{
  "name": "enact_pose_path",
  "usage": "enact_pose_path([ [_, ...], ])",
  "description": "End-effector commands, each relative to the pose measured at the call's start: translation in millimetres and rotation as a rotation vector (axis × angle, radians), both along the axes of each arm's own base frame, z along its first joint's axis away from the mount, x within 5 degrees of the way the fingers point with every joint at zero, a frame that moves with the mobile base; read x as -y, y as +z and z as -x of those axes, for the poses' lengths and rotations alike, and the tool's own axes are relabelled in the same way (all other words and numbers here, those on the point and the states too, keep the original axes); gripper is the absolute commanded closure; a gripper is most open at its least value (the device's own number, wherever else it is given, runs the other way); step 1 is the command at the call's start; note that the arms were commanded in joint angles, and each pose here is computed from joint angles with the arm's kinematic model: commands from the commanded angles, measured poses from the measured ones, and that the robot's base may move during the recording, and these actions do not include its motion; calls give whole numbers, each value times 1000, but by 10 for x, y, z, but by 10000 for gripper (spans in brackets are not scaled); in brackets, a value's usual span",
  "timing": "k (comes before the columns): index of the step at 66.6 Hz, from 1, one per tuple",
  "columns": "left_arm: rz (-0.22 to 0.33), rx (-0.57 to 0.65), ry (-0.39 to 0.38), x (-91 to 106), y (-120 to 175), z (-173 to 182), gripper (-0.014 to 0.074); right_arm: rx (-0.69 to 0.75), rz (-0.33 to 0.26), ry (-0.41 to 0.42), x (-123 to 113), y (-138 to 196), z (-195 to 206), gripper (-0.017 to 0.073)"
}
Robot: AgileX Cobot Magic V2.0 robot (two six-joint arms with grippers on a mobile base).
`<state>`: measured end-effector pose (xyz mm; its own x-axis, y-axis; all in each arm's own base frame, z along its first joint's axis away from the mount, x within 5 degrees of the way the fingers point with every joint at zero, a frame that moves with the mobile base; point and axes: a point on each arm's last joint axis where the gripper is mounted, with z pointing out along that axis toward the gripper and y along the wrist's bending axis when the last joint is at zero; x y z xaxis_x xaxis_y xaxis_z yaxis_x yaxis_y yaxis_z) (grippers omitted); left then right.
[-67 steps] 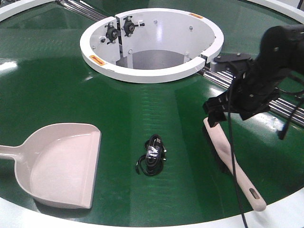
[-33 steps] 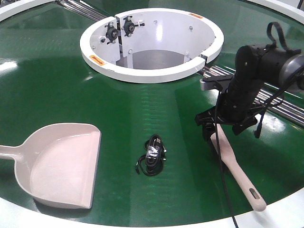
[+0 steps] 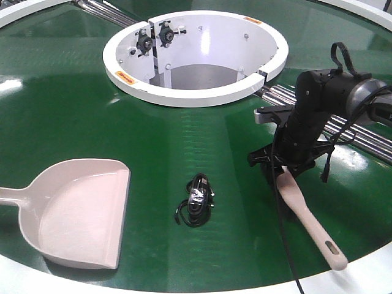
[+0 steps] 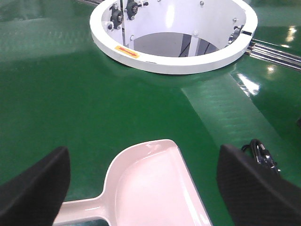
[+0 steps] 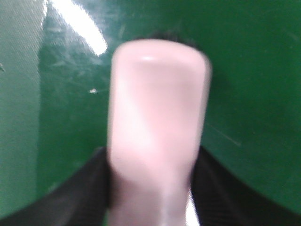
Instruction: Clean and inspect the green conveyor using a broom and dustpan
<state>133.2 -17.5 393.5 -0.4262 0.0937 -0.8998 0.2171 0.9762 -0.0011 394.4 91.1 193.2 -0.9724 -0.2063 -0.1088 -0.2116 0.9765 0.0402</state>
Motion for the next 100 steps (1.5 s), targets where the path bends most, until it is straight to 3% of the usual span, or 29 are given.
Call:
enact_pose_path([
  [1,23,90,7,6,154,3,4,118,-25,-25,9,290,-42,510],
  [4,23,90,7,6,154,3,4,119,-26,-28,8,290,-44,575],
  [24,23,91,7,6,155,2,4,78,-13,-21,50,564,137,567],
  [39,23,94,8,6,157,1,4,12,71,26,162,834,384,567],
  [62,22,91,6,6,154,3,4,132,-48,-7,152,1347,707,564],
  [84,22,86,5,7,150,4,4,118,-29,-6,180,1308,773,563],
  [91,-55,98,-15,-4,147,3,4,122,-13,-4,194,1308,770,563],
  [98,-266,128,-75,-33,138,-3,4,122,-9,-4,197,1308,769,563],
  [100,-359,139,-101,-46,135,-4,4,122,-9,-4,197,1308,769,563],
])
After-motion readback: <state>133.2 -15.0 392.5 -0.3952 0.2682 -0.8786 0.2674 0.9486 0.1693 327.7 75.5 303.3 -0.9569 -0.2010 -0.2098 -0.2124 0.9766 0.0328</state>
